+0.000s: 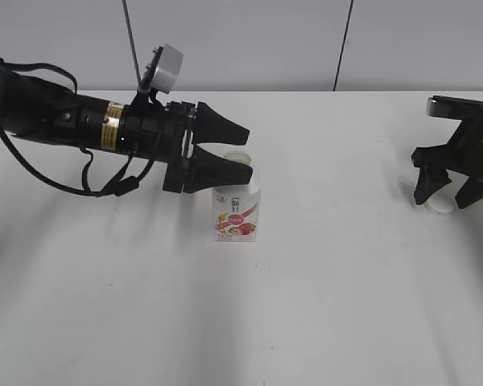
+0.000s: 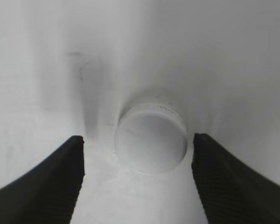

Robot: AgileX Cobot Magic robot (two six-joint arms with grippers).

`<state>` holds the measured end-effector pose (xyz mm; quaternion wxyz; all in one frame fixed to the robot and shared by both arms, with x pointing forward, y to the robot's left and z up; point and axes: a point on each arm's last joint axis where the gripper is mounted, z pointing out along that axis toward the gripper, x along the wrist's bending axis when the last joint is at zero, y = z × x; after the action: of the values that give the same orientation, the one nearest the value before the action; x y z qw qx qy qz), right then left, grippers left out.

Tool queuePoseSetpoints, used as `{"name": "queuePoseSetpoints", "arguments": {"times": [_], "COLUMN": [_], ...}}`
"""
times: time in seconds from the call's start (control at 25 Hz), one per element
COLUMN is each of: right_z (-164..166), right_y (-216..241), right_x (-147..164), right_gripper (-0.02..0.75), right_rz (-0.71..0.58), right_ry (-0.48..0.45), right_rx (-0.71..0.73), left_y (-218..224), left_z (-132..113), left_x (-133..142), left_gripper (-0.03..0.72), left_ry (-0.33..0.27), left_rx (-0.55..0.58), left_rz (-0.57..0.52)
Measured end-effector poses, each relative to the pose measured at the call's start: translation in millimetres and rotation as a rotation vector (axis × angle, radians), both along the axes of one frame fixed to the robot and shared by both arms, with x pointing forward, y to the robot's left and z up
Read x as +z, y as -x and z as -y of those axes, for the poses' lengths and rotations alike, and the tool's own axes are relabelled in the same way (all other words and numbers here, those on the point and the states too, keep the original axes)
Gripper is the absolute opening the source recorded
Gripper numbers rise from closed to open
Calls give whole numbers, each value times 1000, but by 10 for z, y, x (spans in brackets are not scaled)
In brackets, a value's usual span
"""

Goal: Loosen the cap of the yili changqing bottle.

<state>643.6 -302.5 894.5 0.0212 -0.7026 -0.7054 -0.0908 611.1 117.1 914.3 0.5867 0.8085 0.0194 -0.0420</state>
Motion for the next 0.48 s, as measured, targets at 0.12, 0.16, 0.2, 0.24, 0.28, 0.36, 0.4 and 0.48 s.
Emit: {"name": "queuePoseSetpoints", "arguments": {"times": [0.12, 0.16, 0.2, 0.24, 0.28, 0.36, 0.4, 0.48], "right_z": [-5, -6, -8, -11, -16, -32, -41, -61], "right_y": [19, 16, 15, 7, -9, -43, -71, -119], "right_x": [8, 21, 37, 63, 96, 175, 228, 330], "right_gripper": [565, 565, 565, 565, 565, 565, 565, 565], "right_rz": [-26, -33, -41, -49, -51, -59, -56, -48], "right_ry": [-5, -7, -9, -13, -19, -40, -52, -76], "right_rx": [5, 8, 11, 14, 14, 14, 13, 10], "left_y": [15, 21, 30, 44, 53, 50, 39, 9], "left_z": [-4, -6, -8, -11, -16, -35, -50, -91], "left_x": [211, 279, 363, 449, 534, 678, 748, 861], "left_gripper": [573, 573, 573, 573, 573, 573, 573, 573], "left_ry": [8, 13, 18, 23, 24, 1, -19, -68], "left_rx": [14, 21, 30, 39, 52, 109, 151, 245], "left_rz": [4, -1, -9, -18, -20, -28, -23, -7]}}
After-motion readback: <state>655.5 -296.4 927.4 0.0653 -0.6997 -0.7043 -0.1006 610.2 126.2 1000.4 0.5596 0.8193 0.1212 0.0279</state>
